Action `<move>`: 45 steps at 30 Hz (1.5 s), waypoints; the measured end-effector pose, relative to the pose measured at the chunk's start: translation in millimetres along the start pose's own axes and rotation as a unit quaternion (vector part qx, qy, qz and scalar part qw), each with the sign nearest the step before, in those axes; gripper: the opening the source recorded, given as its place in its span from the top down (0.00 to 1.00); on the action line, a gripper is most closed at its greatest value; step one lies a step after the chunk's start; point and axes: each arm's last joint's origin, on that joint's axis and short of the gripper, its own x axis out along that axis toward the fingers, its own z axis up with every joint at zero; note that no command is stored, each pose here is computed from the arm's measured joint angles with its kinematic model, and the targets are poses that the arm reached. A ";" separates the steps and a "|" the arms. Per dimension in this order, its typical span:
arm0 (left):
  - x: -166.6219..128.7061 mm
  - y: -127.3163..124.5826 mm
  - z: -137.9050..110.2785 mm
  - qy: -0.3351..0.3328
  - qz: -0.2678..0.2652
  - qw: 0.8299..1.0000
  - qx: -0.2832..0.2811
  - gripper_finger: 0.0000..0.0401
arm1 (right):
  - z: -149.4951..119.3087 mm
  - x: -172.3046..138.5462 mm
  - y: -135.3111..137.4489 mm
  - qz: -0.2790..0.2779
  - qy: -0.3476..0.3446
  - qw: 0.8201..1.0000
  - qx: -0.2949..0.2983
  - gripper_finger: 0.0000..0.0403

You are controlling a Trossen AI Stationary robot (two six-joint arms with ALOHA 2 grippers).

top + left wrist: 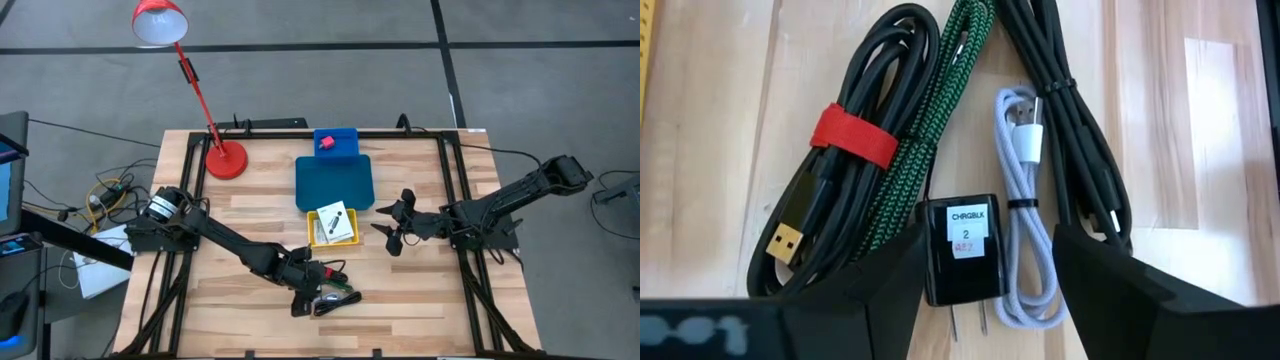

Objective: Pick and place items into bin
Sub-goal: Put the black charger adapter into the top blue basket

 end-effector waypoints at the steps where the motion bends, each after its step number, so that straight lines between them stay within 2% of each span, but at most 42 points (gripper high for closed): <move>1: 0.0 0.0 -0.1 0.000 0.000 1.000 0.001 0.48 | 0.0 0.0 0.0 0.000 0.000 1.000 0.000 0.47; 20: 0.1 5.0 0.1 0.006 0.013 1.000 0.003 0.48 | 0.0 0.0 0.0 0.000 0.000 1.000 0.006 0.47; 29: 23.0 5.5 -5.5 0.018 0.000 1.000 0.004 0.48 | 0.1 0.0 0.1 0.000 -0.001 1.000 0.006 0.47; 45: 23.6 9.5 -4.4 0.024 -0.005 1.000 0.003 0.48 | 0.1 0.0 0.0 0.000 0.000 1.000 0.006 0.47</move>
